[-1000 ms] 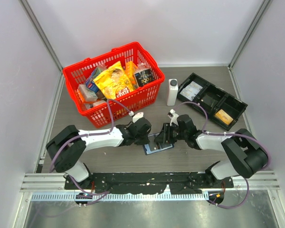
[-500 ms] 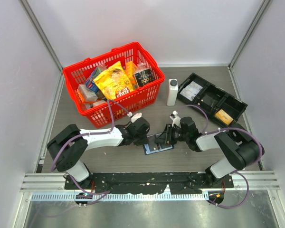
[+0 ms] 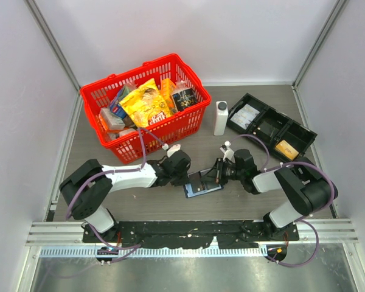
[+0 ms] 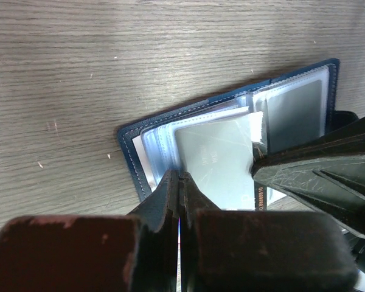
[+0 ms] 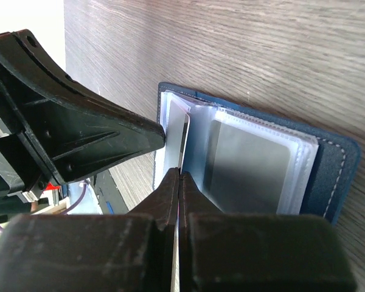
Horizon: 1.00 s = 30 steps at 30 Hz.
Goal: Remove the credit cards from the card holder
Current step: Remove the credit card from the card holder.
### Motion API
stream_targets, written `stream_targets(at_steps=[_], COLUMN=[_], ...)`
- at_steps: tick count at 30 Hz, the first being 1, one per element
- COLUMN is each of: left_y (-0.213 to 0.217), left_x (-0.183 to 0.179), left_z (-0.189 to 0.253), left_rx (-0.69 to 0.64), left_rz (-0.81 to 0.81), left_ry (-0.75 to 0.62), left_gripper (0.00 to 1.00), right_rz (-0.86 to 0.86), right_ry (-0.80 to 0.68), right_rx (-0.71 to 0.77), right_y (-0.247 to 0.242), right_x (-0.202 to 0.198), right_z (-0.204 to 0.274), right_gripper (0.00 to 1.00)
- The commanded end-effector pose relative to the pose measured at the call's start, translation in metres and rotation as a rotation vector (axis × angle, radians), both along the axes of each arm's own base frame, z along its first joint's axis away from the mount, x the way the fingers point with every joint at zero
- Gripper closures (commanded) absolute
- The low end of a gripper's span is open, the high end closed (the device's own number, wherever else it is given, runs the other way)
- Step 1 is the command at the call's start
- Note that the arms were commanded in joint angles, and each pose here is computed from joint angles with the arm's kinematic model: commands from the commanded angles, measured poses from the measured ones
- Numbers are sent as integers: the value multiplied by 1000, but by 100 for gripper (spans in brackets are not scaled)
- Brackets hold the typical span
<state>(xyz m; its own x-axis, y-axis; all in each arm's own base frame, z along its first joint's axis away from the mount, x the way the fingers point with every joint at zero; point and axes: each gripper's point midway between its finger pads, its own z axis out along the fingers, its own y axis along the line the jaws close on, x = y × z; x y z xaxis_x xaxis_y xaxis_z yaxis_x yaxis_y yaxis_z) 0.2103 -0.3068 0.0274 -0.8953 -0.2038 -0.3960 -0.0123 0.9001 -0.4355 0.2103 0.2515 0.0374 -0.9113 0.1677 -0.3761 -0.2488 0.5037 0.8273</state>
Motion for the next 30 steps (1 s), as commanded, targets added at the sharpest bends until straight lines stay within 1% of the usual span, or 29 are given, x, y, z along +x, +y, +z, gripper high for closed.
stream_targets(at_steps=[1, 8, 10, 11, 12, 14, 15, 16, 18, 19, 24, 30], left_y=[14, 15, 13, 13, 12, 10, 10, 9, 9, 9, 8, 9], left_x=[-3, -2, -2, -2, -2, -2, -2, -2, -3, -2, -2, -1], left_z=[-11, -11, -11, -12, -11, -11, -11, -11, -11, -11, -9, -4], left_rx=[24, 23, 19, 21, 18, 15, 16, 14, 12, 11, 4, -3], left_rz=[20, 21, 16, 15, 12, 6, 3, 2, 0, 1, 0, 0], left_ry=[25, 26, 26, 30, 29, 33, 35, 35, 35, 34, 31, 12], left_gripper=[100, 100, 100, 100, 100, 100, 100, 100, 100, 100, 100, 100], right_rz=[6, -2, 6, 11, 14, 21, 21, 28, 29, 28, 31, 29], right_ry=[-61, -63, -61, -57, -54, -50, -35, -41, -34, -27, -26, -23], right_rx=[12, -52, -48, -43, -35, -25, -23, -15, -5, -5, -4, -6], right_y=[-7, -15, -14, -13, -12, -9, -9, -8, -6, -6, -6, -6], right_x=[5, 9, 8, 8, 8, 8, 7, 8, 9, 9, 9, 9], right_z=[11, 7, 7, 7, 7, 6, 4, 6, 5, 3, 2, 0], right_gripper=[99, 99, 98, 93, 91, 81, 78, 73, 69, 68, 69, 83])
